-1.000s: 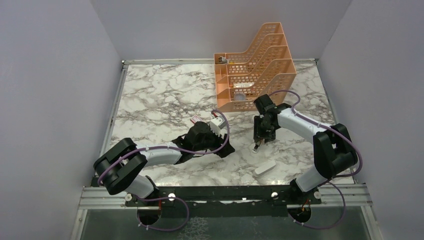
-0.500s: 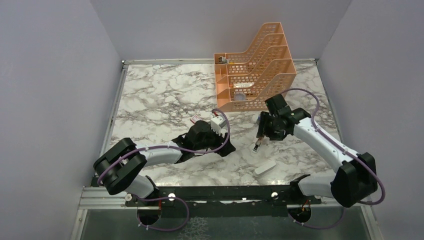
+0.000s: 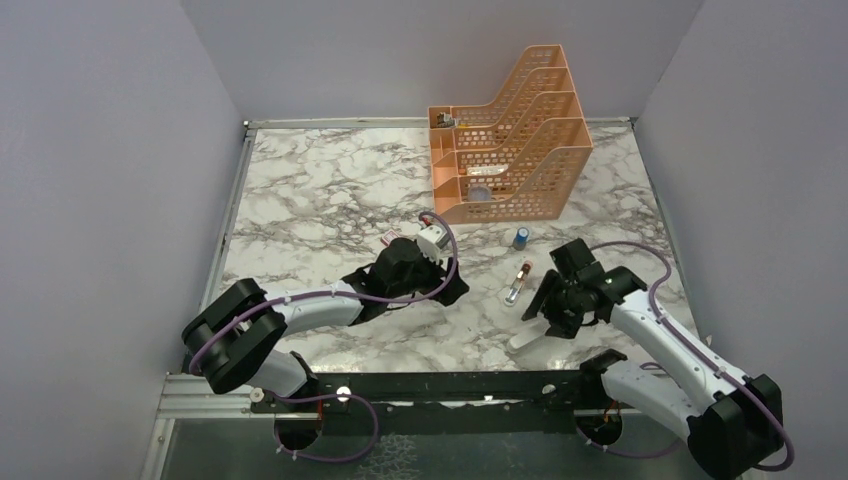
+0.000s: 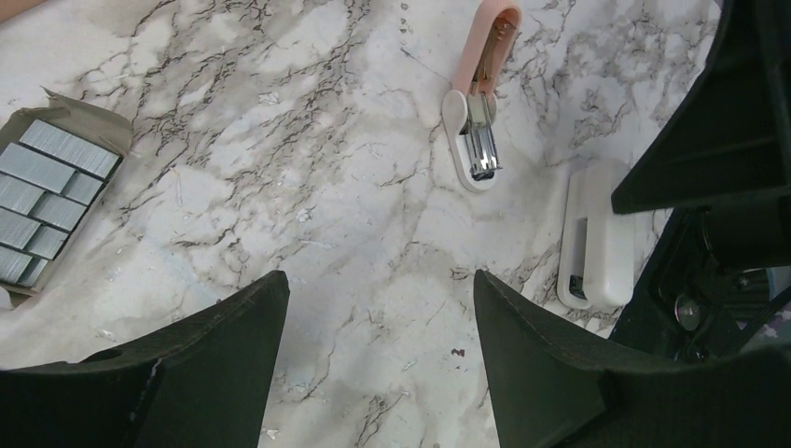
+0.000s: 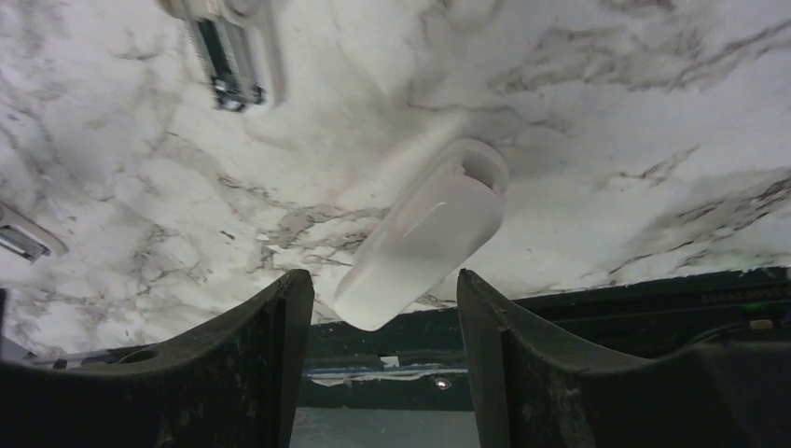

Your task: Load the staples into the stapler

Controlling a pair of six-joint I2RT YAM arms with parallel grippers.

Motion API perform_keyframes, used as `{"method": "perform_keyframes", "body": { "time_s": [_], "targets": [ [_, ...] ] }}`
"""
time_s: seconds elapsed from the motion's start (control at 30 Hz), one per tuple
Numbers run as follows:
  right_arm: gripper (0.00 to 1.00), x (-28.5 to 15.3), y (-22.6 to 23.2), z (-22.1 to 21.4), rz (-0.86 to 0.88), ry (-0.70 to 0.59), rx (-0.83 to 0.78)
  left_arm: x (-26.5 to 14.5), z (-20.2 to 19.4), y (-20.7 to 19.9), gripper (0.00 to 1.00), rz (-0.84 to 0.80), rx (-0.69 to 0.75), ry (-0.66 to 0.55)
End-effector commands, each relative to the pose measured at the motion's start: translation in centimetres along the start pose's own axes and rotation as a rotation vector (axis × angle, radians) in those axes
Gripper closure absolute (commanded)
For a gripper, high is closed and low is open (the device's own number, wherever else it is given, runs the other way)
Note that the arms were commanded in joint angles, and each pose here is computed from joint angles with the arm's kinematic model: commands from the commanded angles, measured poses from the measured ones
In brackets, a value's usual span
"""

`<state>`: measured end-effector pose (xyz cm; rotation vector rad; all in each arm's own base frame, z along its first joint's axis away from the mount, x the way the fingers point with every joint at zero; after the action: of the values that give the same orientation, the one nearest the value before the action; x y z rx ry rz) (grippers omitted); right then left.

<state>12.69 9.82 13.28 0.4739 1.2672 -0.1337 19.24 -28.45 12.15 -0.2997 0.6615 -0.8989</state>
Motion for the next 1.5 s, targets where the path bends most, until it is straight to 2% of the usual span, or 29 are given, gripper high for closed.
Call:
{"method": "perform_keyframes", "body": {
  "time_s": [0.0,0.3,0.37,0.5,0.67,0.93,1.2,1.47],
  "targets": [
    [0.37,1.5,0.5,-2.0,0.058,0.125,0.152,0.1,1.2,-0.2,0.26,0.033,-0.012,-0.046],
    [0.37,3.6,0.0,-1.9,0.016,0.134,0.115,0.2,1.3,0.1,0.26,0.061,-0.013,-0.045],
    [0.42,4.1,0.2,-1.8,0.023,0.137,0.09,0.1,1.4,0.1,0.27,0.067,-0.015,-0.049],
    [0.59,4.1,1.1,-1.4,0.053,0.135,0.035,-0.1,2.3,0.2,0.26,0.125,-0.043,-0.058],
    [0.65,3.6,2.8,-1.8,0.11,0.119,-0.051,-0.6,4.4,0.1,0.26,0.22,-0.077,-0.092],
    [0.66,1.9,7.5,-3.4,0.115,0.019,-0.255,-1.6,5.5,1.8,0.24,0.394,-0.192,-0.175],
    [0.64,4.2,12.8,-2.4,0.133,0.012,-0.514,-3.8,5.4,2.9,0.24,0.497,-0.278,-0.244],
    [0.61,7.4,13.8,-1.7,0.048,0.016,-0.576,-6.0,5.1,3.4,0.24,0.529,-0.321,-0.311]
  ]
}}
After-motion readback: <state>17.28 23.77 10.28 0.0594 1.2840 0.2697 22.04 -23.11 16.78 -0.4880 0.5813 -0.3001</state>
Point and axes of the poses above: each gripper's point midway between its finger pads, its own x axis out along the fingers, its own y axis along the line the jaws close on, z = x × y, the point moved 6 cm from there along -x, back along the fingers, and after that the axes turned 7 degrees about -x, right-handed, at the moved point
